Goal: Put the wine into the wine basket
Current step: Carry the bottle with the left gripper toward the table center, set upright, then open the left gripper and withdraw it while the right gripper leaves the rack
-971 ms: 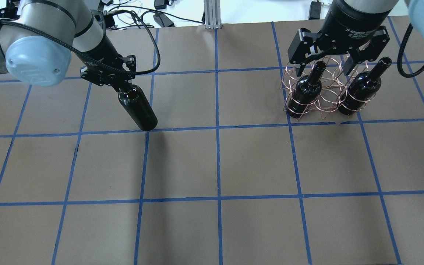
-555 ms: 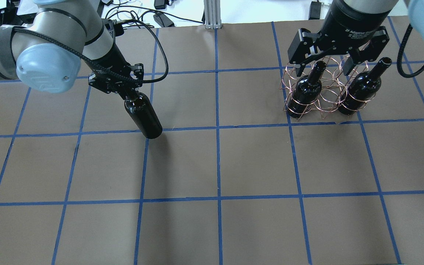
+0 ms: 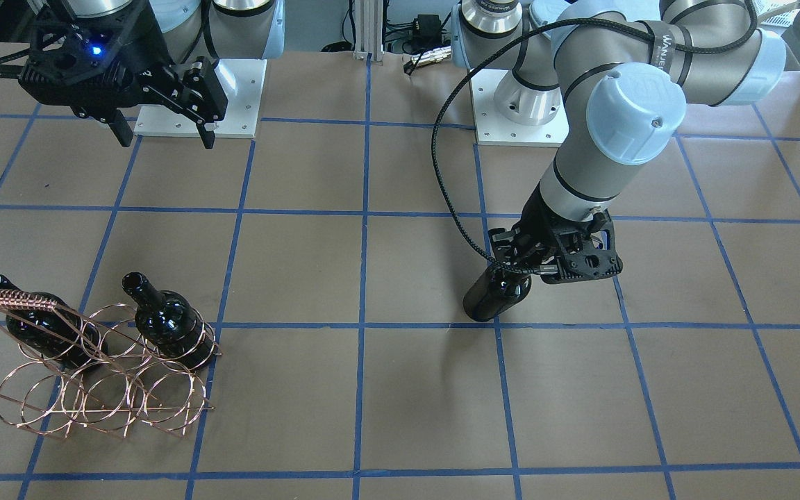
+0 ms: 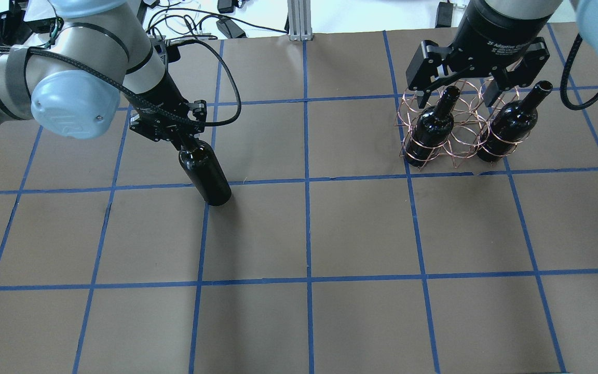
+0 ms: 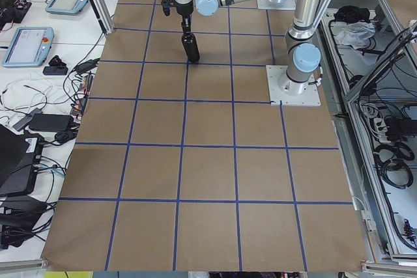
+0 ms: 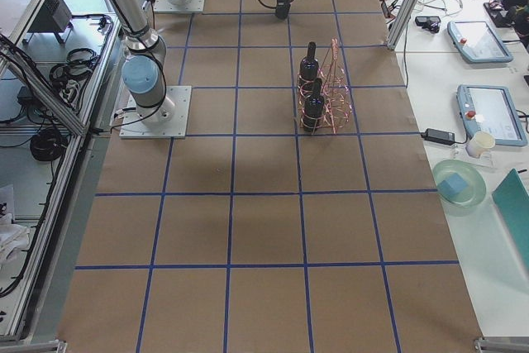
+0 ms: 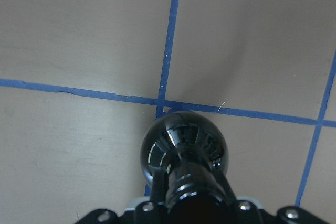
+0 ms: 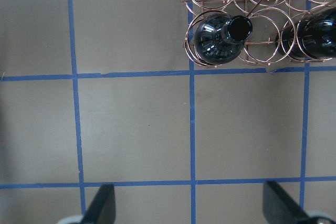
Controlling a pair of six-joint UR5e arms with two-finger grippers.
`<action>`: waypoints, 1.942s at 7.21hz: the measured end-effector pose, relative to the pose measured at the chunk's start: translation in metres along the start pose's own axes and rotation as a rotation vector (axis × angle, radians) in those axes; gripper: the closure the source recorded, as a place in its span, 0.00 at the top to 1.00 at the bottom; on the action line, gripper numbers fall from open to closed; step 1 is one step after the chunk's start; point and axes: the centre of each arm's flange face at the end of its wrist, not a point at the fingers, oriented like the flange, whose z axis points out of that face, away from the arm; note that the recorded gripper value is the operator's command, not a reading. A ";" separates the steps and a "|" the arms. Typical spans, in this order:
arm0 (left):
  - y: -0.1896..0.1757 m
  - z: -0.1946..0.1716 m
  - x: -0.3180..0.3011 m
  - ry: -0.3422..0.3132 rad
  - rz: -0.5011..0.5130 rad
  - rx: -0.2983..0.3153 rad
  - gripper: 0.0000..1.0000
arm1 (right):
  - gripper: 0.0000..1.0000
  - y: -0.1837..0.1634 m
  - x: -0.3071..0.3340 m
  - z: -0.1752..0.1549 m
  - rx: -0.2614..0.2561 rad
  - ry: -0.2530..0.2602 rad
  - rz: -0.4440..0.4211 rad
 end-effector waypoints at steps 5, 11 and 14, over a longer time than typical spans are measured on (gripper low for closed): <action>0.008 -0.003 0.012 0.007 0.019 -0.005 0.94 | 1.00 0.000 0.000 0.000 0.001 0.000 0.000; 0.004 -0.136 -0.004 -0.048 0.001 0.145 1.00 | 1.00 -0.005 -0.006 -0.004 0.005 -0.042 0.050; 0.002 -0.161 -0.065 -0.059 -0.107 0.135 1.00 | 1.00 -0.022 -0.026 -0.005 0.006 -0.056 0.120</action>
